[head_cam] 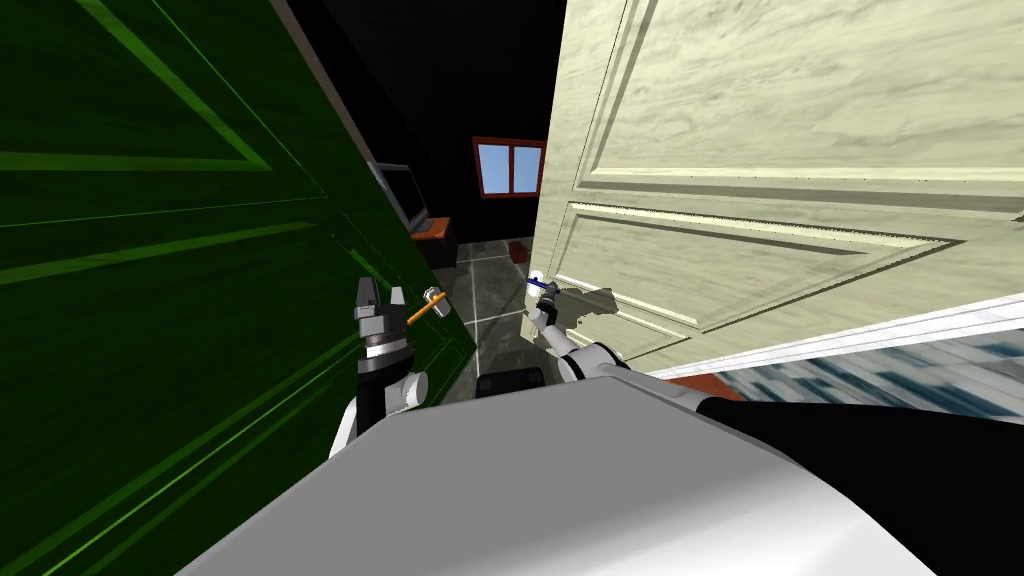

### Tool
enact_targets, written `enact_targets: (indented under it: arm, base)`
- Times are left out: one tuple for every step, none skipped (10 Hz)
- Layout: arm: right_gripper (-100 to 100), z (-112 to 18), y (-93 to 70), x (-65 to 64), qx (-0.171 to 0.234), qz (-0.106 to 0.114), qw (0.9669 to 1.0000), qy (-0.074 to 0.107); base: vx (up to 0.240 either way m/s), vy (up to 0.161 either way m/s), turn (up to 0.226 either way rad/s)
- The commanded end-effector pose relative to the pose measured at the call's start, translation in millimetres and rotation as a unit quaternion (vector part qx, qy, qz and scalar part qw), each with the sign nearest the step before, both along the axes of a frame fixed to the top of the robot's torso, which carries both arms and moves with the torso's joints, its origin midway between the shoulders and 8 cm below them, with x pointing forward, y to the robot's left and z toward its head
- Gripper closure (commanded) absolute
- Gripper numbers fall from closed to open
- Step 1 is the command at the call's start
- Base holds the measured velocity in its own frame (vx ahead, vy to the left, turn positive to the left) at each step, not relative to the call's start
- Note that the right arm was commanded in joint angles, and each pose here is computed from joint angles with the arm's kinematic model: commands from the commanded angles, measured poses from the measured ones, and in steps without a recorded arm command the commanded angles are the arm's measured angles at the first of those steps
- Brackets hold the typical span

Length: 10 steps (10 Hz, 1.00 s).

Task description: Push the door open

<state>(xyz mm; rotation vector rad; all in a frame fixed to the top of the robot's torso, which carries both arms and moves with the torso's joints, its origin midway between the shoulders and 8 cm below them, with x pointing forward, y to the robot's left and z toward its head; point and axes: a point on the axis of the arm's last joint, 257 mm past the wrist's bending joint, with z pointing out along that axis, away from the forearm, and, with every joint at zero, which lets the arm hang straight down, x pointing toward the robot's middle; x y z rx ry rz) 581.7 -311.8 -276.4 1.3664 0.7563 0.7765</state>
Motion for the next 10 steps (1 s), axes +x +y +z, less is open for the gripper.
enact_targets:
  arm:
    - [100,4.3,-16.4,-3.8,-0.007,-0.017,0.9998,-0.007]
    - [100,4.2,-23.1,-8.0,-0.006,-0.033,0.9994,-0.008]
    - [100,3.6,-28.4,-12.2,-0.004,-0.048,0.9988,-0.008]
    - [100,3.6,-28.4,-12.2,-0.004,-0.048,0.9988,-0.008]
    - [100,2.8,-33.7,-16.7,-0.002,-0.063,0.9980,-0.007]
    - [100,3.5,-33.6,-16.5,-0.002,-0.063,0.9980,-0.008]
    - [100,4.6,-33.5,-16.1,-0.001,-0.063,0.9980,-0.009]
    - [100,2.8,-33.7,-16.7,-0.002,-0.063,0.9980,-0.007]
    - [100,1.6,-37.5,-21.1,0.001,-0.077,0.9971,-0.006]
    - [100,0.2,-41.2,-25.7,0.003,-0.090,0.9959,-0.004]
  base:
    - [0.015,-0.011,0.004]
    - [0.026,-0.031,0.092]
    - [0.041,-0.053,0.205]
    - [0.027,-0.040,0.072]
    - [0.029,-0.030,0.111]
    - [0.030,-0.027,0.046]
    - [0.019,-0.016,-0.010]
    - [0.005,-0.002,0.003]
    - [0.019,-0.011,0.111]
    - [0.035,-0.035,0.179]
